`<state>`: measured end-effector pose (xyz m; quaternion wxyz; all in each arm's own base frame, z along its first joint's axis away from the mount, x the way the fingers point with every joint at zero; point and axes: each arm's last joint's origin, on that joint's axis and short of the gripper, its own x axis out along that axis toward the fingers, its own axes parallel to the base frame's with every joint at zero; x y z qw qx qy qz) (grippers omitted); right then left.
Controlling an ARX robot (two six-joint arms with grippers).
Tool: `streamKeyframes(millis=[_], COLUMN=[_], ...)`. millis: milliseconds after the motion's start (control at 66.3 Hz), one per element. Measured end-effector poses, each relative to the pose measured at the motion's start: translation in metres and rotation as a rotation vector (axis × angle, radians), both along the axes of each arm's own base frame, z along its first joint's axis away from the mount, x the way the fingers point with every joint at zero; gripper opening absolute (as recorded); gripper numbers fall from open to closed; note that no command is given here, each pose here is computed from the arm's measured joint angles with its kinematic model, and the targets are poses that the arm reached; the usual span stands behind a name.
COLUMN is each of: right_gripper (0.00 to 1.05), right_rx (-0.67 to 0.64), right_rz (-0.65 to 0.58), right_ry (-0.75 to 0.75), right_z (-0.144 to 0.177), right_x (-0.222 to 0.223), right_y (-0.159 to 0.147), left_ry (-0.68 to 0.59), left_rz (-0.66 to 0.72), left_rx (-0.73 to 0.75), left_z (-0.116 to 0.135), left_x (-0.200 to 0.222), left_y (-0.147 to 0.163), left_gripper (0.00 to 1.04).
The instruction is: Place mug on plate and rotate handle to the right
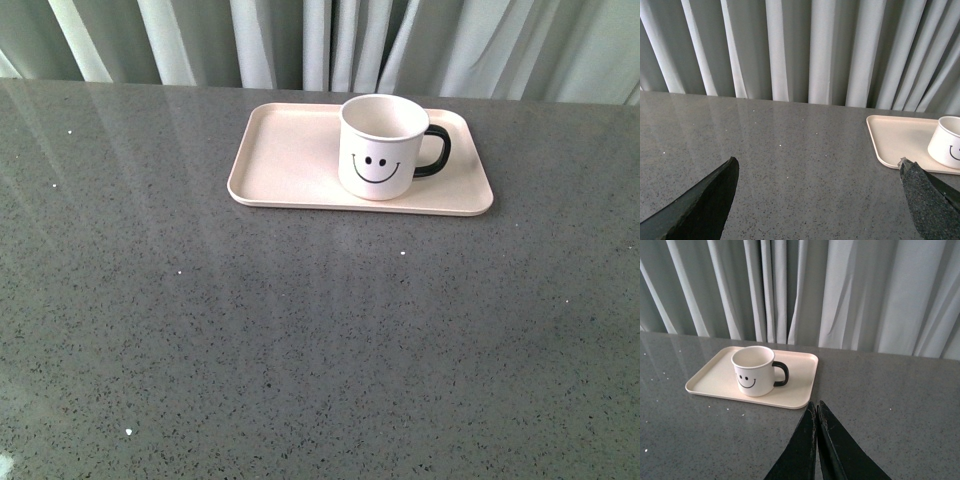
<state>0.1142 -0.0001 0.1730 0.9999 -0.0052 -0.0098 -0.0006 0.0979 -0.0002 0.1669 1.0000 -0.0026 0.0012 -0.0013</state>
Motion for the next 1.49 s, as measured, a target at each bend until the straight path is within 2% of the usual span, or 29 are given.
streamKeyframes(millis=[317, 634, 815, 890, 1162, 1494], right_gripper=[0.02, 0.02, 0.34, 0.50, 0.95, 0.96], right_rx=[0.000, -0.001, 0.000, 0.000, 0.000, 0.000], right_rz=[-0.002, 0.000, 0.000, 0.000, 0.000, 0.000], right_ry=[0.034, 0.005, 0.005, 0.005, 0.005, 0.005], right_z=[-0.005, -0.003, -0.003, -0.003, -0.003, -0.003], right_x=[-0.014, -0.017, -0.017, -0.017, -0.017, -0.017], right_y=[0.000, 0.000, 0.000, 0.000, 0.000, 0.000], left_ry=[0.000, 0.000, 0.000, 0.000, 0.000, 0.000], left_rz=[0.000, 0.000, 0.000, 0.000, 0.000, 0.000], left_rx=[0.000, 0.000, 0.000, 0.000, 0.000, 0.000], left_z=[0.000, 0.000, 0.000, 0.000, 0.000, 0.000], left_x=[0.000, 0.000, 0.000, 0.000, 0.000, 0.000], left_y=[0.000, 0.000, 0.000, 0.000, 0.000, 0.000], left_gripper=[0.96, 0.96, 0.96, 0.96, 0.96, 0.96])
